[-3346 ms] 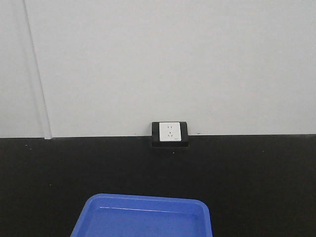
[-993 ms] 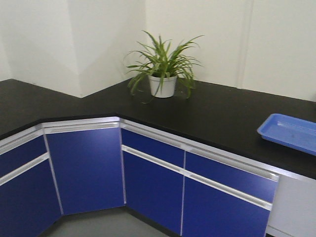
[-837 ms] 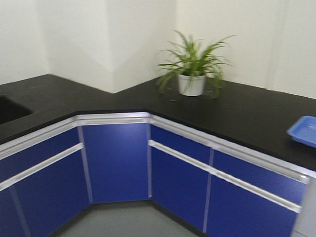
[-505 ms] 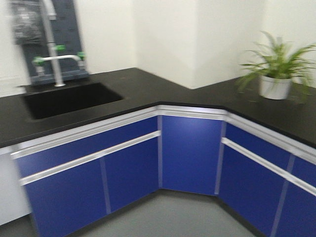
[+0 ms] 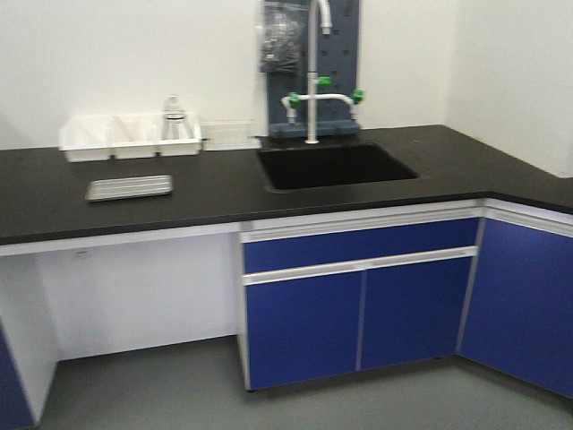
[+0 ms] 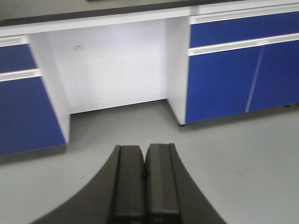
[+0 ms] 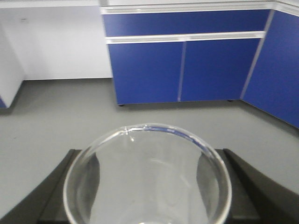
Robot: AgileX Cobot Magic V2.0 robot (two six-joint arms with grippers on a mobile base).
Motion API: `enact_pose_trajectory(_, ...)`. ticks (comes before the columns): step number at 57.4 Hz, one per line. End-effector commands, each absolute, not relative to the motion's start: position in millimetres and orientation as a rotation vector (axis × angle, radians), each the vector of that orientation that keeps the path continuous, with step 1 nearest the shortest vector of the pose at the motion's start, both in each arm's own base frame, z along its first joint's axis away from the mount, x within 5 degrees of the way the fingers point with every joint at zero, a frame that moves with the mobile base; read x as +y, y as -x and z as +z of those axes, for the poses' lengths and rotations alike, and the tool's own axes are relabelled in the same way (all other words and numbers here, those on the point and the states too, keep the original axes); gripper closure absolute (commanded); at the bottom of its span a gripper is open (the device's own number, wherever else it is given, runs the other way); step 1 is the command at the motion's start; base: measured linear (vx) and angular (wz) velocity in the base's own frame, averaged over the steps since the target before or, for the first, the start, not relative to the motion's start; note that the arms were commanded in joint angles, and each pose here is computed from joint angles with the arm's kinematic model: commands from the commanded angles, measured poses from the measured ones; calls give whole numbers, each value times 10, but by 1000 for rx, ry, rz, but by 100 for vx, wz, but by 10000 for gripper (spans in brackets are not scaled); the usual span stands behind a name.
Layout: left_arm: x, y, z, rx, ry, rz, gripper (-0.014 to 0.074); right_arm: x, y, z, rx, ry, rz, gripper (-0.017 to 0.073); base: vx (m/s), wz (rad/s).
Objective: Move beaker to silver tray on left bench
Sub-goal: 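Drive the base to the bench with the silver tray, holding the beaker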
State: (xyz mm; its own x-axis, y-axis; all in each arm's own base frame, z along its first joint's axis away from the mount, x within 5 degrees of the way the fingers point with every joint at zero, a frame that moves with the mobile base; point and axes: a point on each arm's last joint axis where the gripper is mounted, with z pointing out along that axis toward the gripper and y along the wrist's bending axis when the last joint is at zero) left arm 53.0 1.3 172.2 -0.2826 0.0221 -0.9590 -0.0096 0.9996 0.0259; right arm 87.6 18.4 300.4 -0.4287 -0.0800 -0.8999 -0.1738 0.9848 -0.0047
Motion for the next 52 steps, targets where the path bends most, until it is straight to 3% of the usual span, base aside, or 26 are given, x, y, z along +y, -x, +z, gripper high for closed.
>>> enact_pose_trajectory(1,7,-544,1705,1792,-14,22,592,199,-895,3155,1920,208,112,563,-9,54)
enact_pose_trajectory(52,7,-544,1705,1792,-14,22,592,199,-895,3155,1920,208,112,563,4,44)
